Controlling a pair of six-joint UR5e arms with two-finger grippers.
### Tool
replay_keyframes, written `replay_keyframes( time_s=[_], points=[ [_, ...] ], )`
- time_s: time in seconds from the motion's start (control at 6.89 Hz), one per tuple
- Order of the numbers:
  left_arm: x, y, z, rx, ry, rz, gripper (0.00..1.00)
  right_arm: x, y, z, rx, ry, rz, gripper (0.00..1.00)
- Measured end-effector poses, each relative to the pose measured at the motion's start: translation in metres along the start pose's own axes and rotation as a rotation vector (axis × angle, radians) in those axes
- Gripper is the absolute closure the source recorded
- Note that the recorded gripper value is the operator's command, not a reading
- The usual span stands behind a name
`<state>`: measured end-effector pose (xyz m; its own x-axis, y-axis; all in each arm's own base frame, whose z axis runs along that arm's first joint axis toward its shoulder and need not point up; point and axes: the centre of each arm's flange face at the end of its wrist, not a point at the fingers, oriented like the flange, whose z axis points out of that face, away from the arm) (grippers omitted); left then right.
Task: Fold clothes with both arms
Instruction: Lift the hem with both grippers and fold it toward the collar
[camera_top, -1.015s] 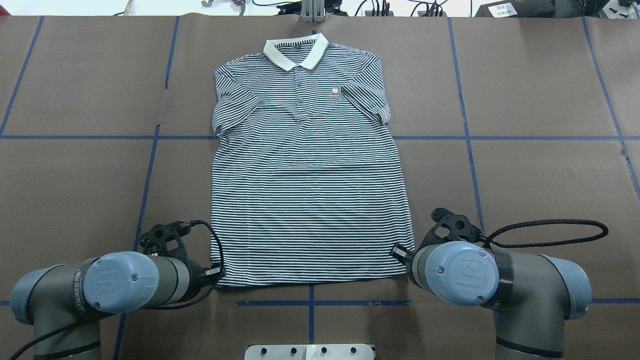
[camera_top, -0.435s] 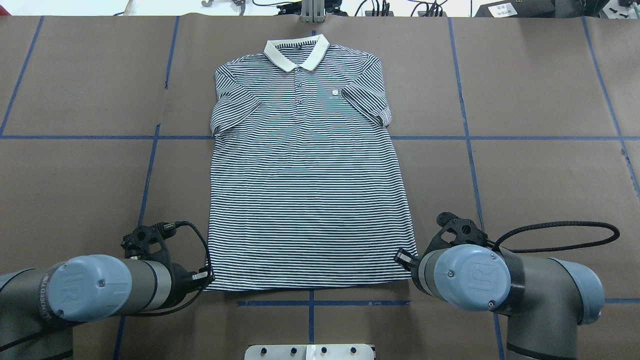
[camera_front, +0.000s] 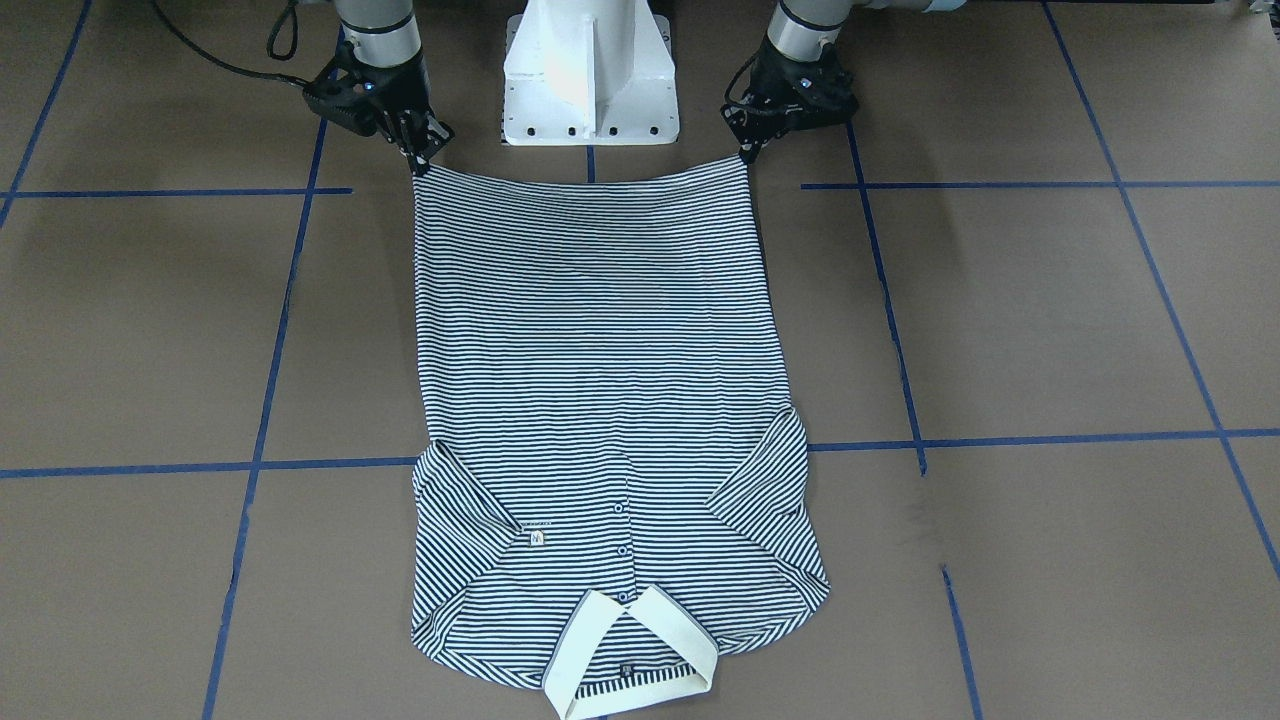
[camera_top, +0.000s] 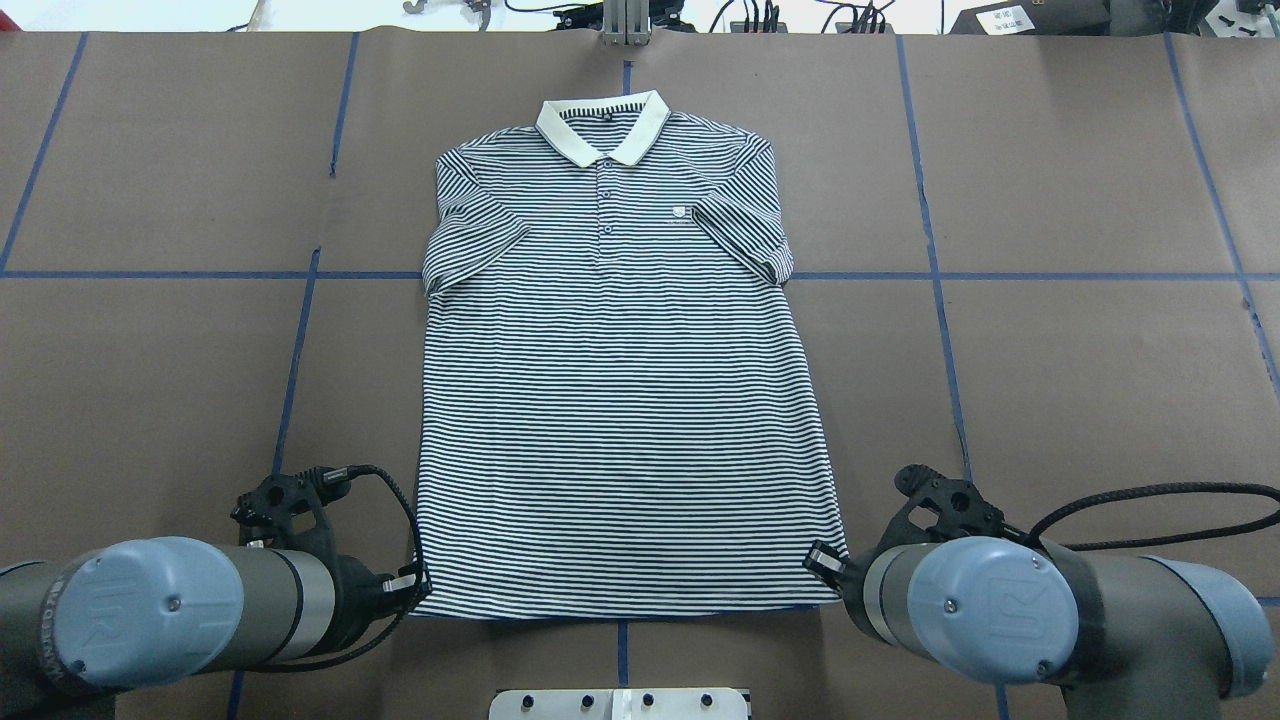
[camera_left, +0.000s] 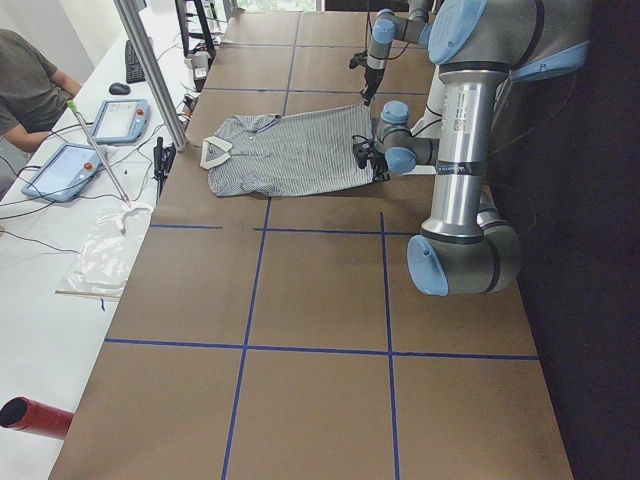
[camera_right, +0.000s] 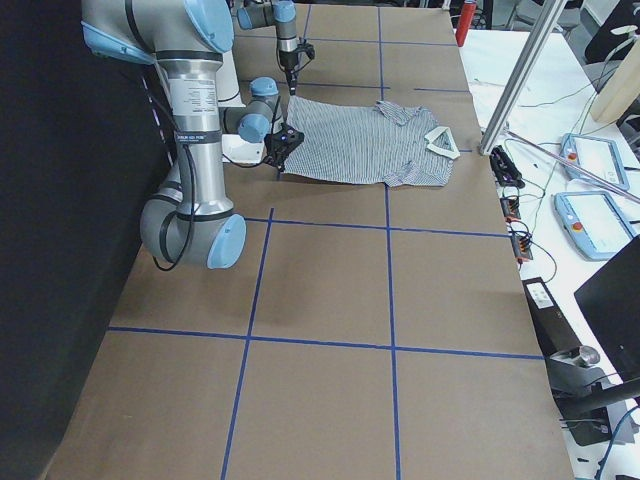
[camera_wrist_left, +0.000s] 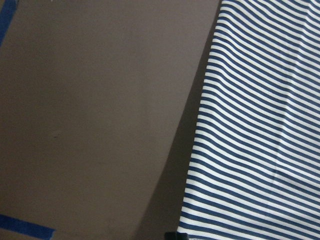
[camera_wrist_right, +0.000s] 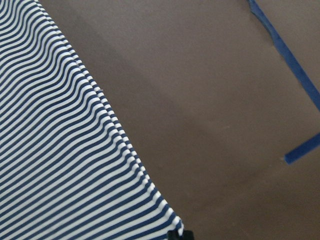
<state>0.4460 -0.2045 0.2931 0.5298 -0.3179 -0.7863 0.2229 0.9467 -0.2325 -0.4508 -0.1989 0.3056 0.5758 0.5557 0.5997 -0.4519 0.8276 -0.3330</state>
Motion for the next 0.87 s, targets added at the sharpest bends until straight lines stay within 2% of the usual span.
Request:
replay_keyframes(
  time_s=[0.29, 0.44, 0.58, 0.87],
  points=[
    [0.005, 0.027, -0.026, -0.043, 0.006, -0.006, 1.0, 0.012, 0.015, -0.023, -0.027, -0.003, 0.023, 1.0],
    [0.01, 0.032, -0.034, -0.052, 0.019, -0.005, 1.0, 0.008, 0.005, -0.035, -0.015, -0.016, 0.044, 1.0],
    [0.018, 0.022, -0.04, -0.034, 0.039, 0.004, 1.0, -0.003, -0.018, -0.044, 0.017, -0.043, 0.064, 1.0],
    [0.053, -0.043, -0.045, 0.091, 0.088, 0.024, 1.0, -0.056, -0.074, -0.056, 0.104, -0.114, 0.064, 1.0]
  ],
)
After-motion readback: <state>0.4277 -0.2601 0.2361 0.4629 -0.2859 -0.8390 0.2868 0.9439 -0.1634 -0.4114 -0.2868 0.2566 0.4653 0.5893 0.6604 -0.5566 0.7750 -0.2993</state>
